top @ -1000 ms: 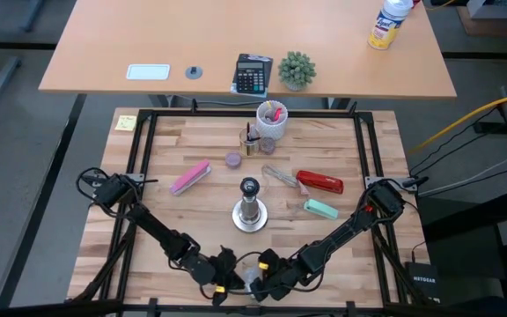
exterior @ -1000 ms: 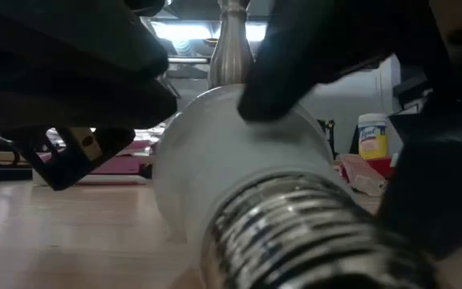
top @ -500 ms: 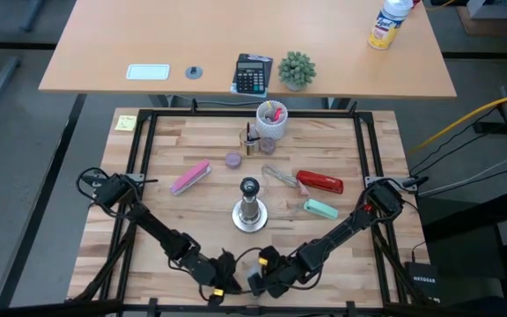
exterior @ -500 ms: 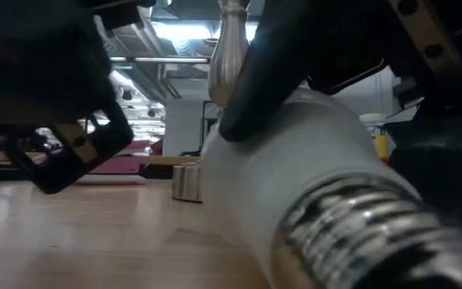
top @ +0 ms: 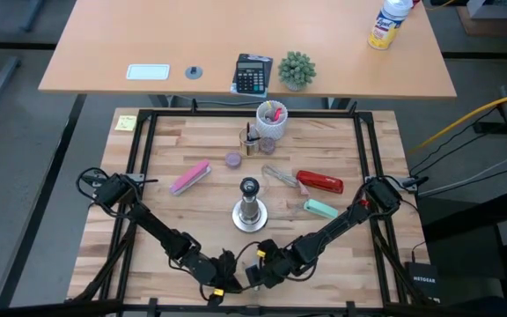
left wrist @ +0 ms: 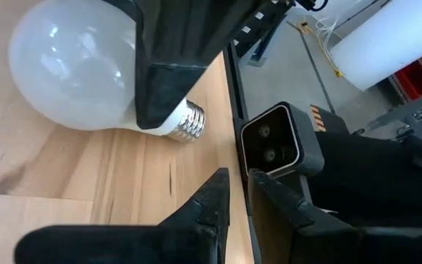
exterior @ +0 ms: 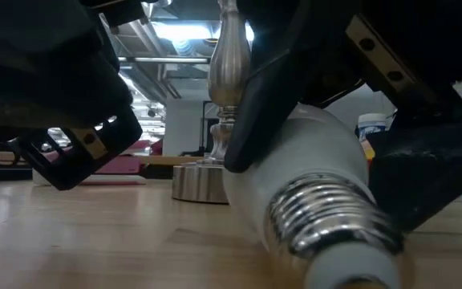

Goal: Screw lightbulb
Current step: Insert the lightbulb into the lamp socket

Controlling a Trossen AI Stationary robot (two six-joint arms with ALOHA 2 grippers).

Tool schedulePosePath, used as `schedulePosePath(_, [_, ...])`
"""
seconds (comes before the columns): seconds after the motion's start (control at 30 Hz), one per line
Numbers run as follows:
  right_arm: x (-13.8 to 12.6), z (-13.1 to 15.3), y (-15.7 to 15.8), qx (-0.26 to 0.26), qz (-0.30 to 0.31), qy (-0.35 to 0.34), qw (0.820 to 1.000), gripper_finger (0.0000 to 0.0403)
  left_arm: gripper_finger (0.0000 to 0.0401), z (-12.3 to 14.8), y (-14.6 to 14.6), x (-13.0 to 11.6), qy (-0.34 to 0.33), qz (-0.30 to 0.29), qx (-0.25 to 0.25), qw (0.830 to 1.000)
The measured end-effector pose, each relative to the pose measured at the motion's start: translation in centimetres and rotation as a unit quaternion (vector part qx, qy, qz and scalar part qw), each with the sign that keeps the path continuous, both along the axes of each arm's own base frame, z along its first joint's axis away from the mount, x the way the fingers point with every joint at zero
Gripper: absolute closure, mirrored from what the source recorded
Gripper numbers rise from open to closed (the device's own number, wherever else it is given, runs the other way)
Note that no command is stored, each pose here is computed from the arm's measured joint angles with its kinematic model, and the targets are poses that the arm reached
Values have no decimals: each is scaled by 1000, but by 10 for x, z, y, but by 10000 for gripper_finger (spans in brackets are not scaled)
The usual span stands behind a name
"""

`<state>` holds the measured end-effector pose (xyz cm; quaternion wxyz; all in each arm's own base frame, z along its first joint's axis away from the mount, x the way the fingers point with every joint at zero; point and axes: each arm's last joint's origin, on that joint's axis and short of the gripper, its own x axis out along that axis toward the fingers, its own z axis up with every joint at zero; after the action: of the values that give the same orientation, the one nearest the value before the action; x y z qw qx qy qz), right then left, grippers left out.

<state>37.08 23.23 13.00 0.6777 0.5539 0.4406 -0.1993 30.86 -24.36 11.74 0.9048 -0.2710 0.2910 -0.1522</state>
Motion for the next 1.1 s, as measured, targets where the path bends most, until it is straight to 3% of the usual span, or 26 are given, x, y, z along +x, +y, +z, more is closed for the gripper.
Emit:
schedulePosePath(0.7, [-3,-4,-4,-43,45,12,998,113,356,0,0,0,-7,-7,12,1000])
schedulePosePath(1.0, [-5,-4,0,-66,60,-3,996,179,356,0,0,0,-7,-7,12,1000])
schedulePosePath(1.1, [-5,-3,4,-77,69,-23,994,183,356,0,0,0,-7,-7,12,1000])
